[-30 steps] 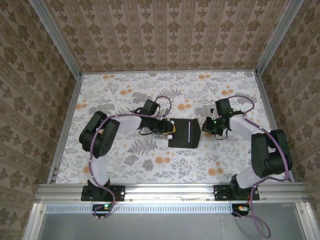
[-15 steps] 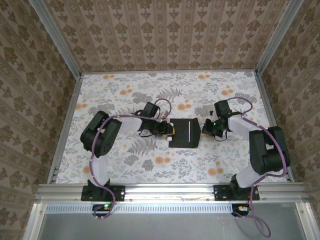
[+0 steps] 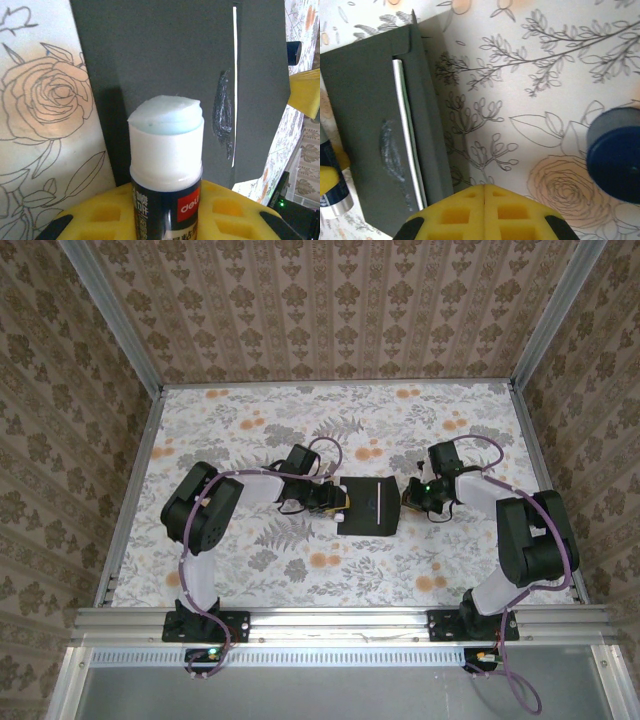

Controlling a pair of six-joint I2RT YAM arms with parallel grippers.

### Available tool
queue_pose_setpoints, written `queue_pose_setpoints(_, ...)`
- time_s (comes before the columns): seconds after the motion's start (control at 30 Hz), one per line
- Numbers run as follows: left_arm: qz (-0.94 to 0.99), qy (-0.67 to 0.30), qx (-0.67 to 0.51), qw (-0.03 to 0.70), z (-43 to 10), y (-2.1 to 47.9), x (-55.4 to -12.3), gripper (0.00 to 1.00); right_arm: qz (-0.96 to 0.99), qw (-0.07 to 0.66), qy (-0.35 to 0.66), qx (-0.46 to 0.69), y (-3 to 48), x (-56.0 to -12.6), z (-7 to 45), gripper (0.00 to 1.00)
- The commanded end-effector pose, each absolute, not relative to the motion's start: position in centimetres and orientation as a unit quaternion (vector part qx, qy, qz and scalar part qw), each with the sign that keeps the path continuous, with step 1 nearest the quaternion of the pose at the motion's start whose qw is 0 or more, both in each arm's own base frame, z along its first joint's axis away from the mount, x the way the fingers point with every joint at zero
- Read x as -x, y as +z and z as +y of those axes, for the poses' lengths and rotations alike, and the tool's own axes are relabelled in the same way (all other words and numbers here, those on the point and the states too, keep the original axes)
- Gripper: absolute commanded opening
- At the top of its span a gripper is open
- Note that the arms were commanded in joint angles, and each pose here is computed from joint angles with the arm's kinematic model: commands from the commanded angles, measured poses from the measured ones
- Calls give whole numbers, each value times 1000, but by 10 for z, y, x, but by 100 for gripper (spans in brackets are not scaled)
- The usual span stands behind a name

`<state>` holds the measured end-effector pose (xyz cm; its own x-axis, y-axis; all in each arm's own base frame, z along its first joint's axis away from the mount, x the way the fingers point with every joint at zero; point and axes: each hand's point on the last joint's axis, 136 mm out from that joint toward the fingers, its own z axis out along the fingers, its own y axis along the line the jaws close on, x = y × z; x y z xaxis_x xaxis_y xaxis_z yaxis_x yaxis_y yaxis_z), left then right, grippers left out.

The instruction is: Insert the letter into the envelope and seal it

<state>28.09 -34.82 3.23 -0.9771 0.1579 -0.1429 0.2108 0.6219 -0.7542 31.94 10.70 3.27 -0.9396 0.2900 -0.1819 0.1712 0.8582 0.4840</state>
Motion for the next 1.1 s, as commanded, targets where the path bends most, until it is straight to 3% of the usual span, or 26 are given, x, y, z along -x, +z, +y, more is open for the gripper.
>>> queue_pose_setpoints(0.0,903,-417,-101,24,-349,22,-276,0,947,140,273,-99,40,-323,117,0)
queue_pose_setpoints(1.07,900,-422,-111,19,-357,26,-275,0,933,118,335,-55,24,-330,175,0)
